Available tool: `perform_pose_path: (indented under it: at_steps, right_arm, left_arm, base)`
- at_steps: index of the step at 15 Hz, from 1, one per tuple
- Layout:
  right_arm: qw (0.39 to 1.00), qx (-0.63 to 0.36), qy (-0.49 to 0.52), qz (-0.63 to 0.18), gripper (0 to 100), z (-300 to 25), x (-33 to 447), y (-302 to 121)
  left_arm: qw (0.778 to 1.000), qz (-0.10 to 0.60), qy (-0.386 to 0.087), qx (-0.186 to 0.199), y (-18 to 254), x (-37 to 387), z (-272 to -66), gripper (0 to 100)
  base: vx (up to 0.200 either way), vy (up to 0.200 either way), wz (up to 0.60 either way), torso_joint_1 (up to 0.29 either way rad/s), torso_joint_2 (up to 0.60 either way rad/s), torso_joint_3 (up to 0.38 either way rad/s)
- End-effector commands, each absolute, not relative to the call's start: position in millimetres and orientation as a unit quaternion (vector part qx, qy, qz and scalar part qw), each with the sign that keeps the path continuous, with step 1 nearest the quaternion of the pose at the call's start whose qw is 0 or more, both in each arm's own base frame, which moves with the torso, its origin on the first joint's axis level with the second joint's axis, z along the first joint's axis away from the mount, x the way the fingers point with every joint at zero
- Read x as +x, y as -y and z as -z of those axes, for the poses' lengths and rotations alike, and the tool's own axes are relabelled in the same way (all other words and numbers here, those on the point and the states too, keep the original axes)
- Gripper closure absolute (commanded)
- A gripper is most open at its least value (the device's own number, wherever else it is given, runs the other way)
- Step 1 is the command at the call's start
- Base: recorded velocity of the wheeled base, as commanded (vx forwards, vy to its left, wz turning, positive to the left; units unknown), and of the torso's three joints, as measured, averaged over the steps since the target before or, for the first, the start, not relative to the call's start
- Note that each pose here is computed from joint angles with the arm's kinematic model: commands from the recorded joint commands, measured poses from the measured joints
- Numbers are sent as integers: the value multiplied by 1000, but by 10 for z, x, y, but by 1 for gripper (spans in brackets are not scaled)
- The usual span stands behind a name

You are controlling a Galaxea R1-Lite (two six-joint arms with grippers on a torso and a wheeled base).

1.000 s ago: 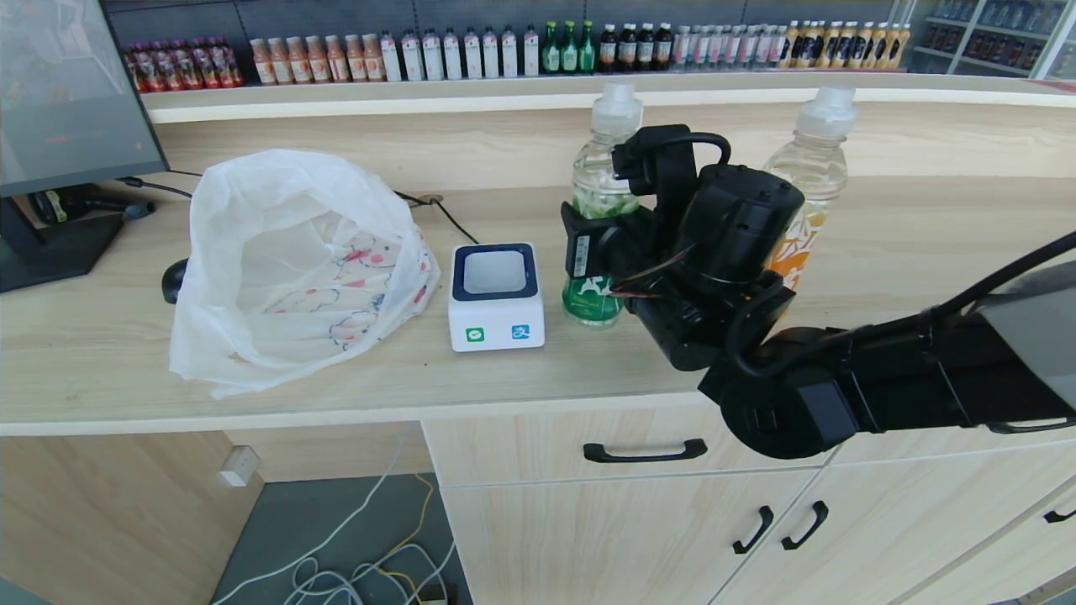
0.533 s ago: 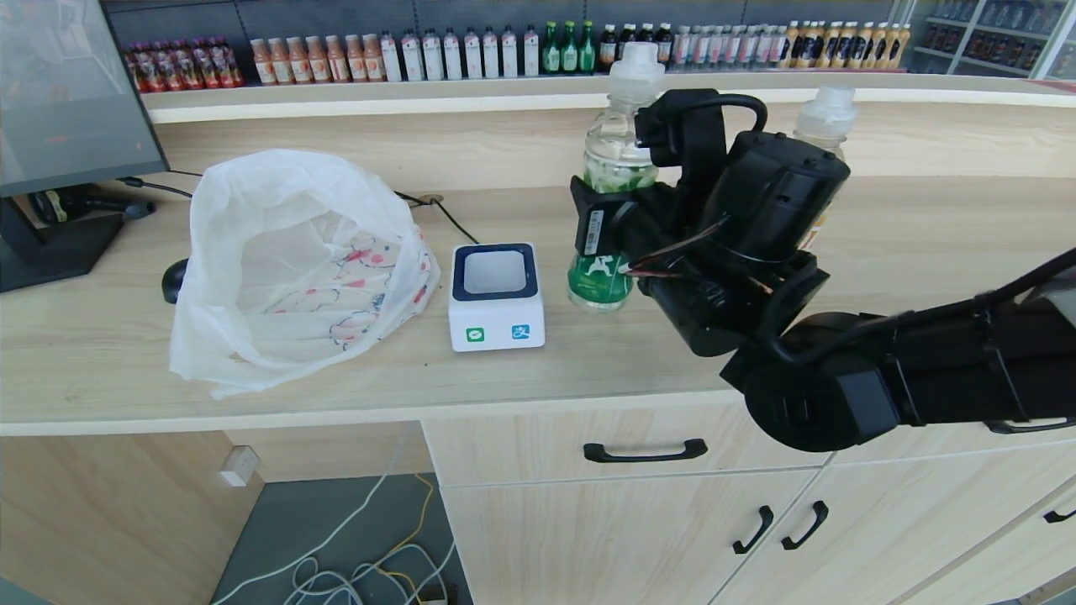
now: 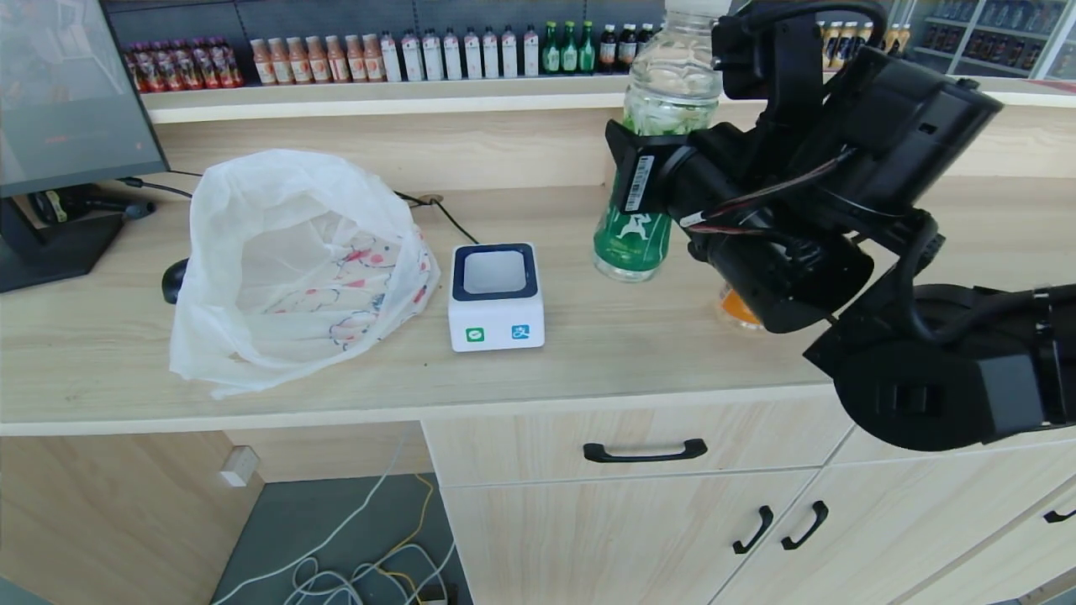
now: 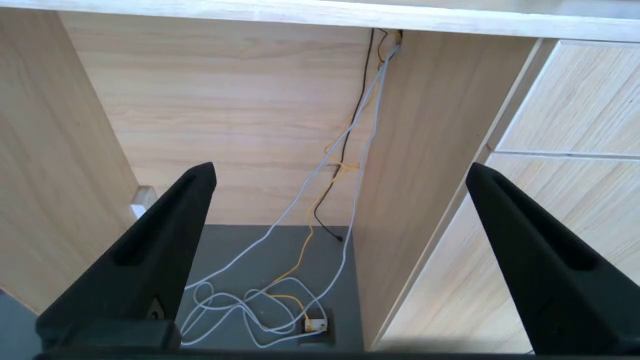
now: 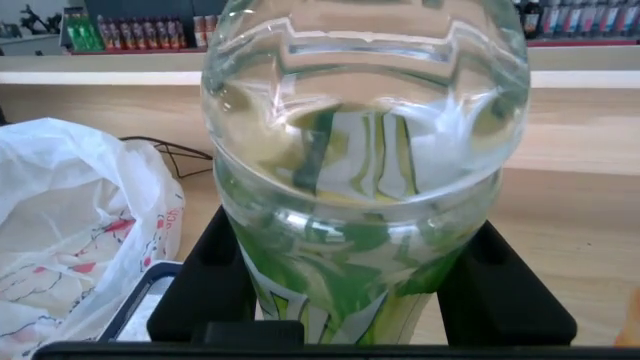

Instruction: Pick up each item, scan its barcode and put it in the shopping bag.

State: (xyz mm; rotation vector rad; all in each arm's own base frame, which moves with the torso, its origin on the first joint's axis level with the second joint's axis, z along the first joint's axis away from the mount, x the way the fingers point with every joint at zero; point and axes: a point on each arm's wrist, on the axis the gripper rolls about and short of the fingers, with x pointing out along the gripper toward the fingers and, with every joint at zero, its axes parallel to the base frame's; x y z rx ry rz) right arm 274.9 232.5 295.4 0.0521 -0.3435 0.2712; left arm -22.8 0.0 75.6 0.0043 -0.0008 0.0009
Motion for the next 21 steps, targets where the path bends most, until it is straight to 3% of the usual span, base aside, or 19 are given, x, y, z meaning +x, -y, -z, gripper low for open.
perform_pose_path:
  at_steps: [1,9,21]
  right_arm:
    - [972,32,180,-146,100,-3075,2495,-2219]
    - [974,8,142,-176,100,-2688,1750,-1866]
    - [969,0,131,-210,100,-2057,1444,-1751]
  left_arm:
    - [1000,-1,1,2,0,-228,-756,0]
    - [1000,-1,1,2,0,-228,-756,0]
    - [1000,-1,1,2,0,-228,-756,0]
  base:
    - [0,0,0,0,0,0]
    - [0,0,0,0,0,0]
    - [0,0,0,0,0,0]
